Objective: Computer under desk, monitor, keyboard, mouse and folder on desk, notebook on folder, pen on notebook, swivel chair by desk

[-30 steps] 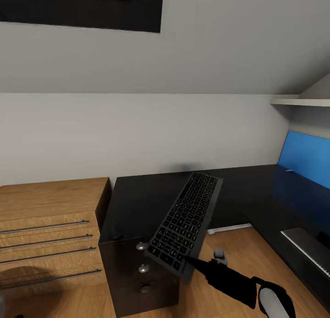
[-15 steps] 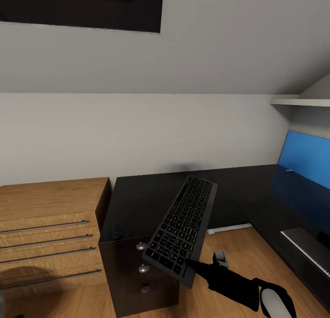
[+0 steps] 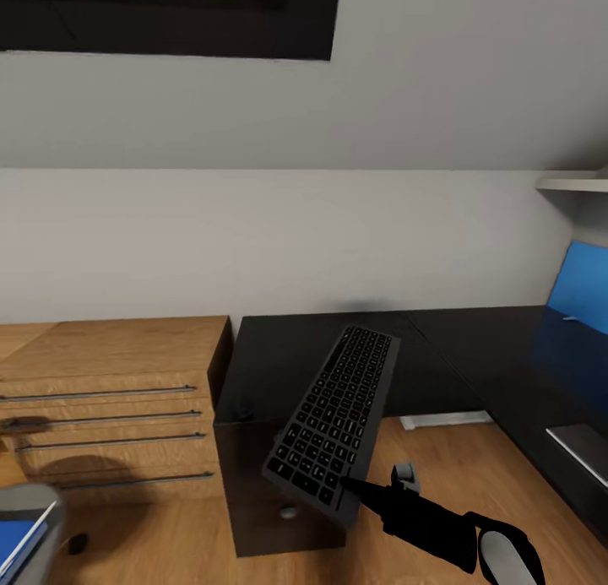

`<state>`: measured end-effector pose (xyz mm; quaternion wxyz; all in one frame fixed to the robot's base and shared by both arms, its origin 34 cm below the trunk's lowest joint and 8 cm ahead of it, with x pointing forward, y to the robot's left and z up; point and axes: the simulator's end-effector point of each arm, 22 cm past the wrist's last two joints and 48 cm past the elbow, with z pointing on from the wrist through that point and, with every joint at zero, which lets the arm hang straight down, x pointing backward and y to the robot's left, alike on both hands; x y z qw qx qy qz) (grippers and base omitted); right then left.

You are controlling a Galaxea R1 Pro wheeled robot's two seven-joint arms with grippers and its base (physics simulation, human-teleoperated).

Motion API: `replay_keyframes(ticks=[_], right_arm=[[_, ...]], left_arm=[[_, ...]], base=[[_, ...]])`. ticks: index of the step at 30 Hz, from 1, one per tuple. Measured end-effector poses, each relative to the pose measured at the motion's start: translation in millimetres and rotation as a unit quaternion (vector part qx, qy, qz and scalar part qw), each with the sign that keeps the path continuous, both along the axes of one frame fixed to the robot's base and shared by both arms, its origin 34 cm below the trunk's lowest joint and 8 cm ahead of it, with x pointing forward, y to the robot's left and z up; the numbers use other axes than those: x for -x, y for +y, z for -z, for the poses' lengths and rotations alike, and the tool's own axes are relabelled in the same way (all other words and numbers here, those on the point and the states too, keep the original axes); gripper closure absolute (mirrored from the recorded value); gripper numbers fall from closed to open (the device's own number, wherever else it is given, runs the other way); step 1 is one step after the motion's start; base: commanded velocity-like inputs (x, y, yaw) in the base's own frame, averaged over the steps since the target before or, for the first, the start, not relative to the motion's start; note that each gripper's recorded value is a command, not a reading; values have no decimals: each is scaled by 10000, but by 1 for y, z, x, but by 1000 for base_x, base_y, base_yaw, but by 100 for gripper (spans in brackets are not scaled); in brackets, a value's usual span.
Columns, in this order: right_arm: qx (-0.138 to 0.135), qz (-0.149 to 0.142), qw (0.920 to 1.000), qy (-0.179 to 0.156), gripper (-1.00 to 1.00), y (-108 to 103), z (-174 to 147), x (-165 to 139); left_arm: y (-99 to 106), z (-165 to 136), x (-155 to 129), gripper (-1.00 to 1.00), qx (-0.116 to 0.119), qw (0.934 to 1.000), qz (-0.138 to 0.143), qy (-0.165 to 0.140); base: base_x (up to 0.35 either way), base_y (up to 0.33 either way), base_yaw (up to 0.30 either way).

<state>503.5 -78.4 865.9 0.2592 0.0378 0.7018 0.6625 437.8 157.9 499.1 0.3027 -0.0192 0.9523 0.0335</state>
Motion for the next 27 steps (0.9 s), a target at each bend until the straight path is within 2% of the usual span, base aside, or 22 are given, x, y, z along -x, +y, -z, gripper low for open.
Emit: replay_keyframes(ticks=[5, 10, 27], right_arm=[[4, 1, 10000, 23, 100, 0, 2, 0], [-11, -3, 10000, 50, 100, -1, 3, 0], [-30, 5, 10000, 39, 100, 0, 3, -1]], left_arm=[[0, 1, 1, -100, -1, 10000, -1, 24], [0, 3, 3, -100, -1, 10000, 0, 46], [-1, 6, 7, -100, -16, 9999, 19, 104]], base=[[-289, 0, 227], [-60, 0, 155], [-1, 0, 4]])
